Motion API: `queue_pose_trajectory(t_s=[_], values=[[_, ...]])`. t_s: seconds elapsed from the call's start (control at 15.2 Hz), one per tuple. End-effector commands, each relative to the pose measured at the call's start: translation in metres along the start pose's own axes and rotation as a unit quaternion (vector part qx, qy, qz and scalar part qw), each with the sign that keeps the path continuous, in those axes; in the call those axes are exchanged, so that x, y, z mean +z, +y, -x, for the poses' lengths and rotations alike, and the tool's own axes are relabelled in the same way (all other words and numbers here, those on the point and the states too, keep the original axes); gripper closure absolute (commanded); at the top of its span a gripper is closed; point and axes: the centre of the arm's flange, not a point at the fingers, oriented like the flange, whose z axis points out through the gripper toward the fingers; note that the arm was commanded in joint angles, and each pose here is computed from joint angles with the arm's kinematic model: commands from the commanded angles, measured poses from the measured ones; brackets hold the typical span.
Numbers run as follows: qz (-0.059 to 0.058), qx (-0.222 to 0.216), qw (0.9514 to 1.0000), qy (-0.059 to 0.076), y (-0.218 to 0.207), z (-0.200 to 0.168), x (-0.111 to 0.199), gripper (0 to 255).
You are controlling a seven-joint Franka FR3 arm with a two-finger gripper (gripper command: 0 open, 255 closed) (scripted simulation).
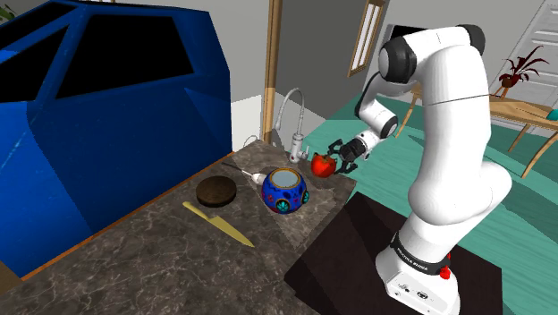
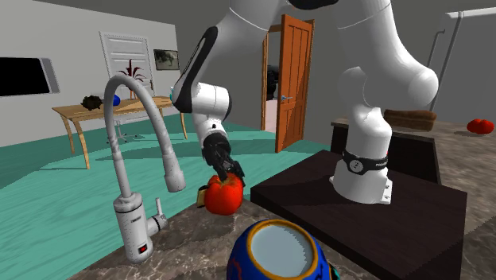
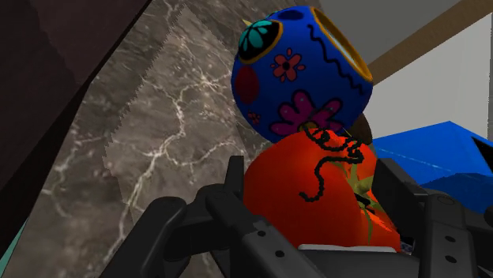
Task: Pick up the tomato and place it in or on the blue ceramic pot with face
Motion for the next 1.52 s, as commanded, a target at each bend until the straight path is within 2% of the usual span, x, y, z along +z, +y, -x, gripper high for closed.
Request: queue_pose_trajectory(t_s=[0.0, 1.45], values=[[0.0, 0.0, 1.0, 0.0, -0.007, 0.006, -0.004, 255], [0.0, 0.0, 1.0, 0.0, -0.084, 0.083, -0.047, 255]])
